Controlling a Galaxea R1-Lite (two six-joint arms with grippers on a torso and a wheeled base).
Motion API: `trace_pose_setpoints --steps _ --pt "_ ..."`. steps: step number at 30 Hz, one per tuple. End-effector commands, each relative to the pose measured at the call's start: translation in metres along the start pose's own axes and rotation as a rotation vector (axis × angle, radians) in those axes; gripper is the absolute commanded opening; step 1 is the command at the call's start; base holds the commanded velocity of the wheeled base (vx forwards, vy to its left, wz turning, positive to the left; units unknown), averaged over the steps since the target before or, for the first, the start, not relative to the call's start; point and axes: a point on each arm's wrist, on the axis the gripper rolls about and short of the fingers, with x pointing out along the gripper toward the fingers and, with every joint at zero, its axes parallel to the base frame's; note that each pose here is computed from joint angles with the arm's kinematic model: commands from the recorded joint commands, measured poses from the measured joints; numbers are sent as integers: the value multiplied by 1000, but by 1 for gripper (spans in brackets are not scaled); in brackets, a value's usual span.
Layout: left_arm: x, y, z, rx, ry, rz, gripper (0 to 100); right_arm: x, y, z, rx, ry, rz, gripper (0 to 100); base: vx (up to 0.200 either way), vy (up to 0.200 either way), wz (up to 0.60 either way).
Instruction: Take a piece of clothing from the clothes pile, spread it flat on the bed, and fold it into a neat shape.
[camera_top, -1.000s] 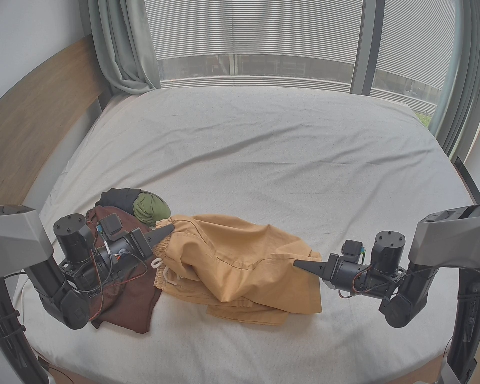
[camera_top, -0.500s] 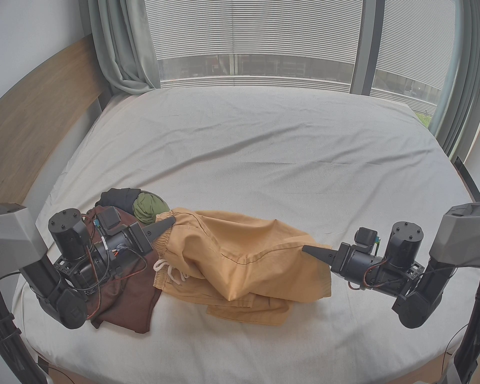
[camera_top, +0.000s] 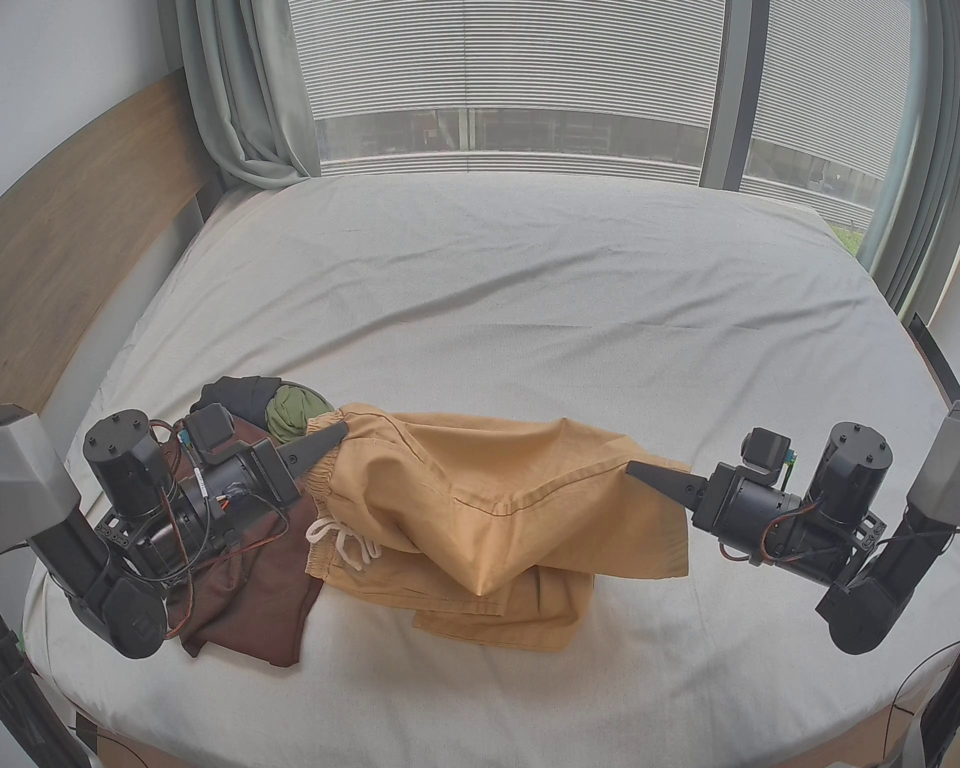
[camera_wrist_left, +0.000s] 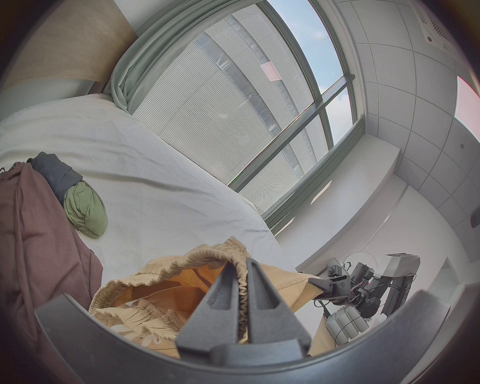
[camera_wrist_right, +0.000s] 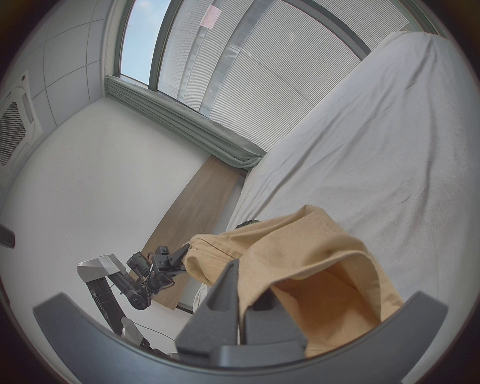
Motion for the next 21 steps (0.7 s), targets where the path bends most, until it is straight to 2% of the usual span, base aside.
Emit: trace_pose_setpoints --steps 1,10,21 --pt "-3 -4 4 8 -13 -8 0 -5 10 8 -19 -30 27 0 0 0 0" --pt "-7 -6 8 36 -27 -8 0 -10 12 15 -34 -56 29 0 0 0 0" --pt "-9 -3 10 136 -34 7 0 -22 12 32 -56 -101 39 0 0 0 0"
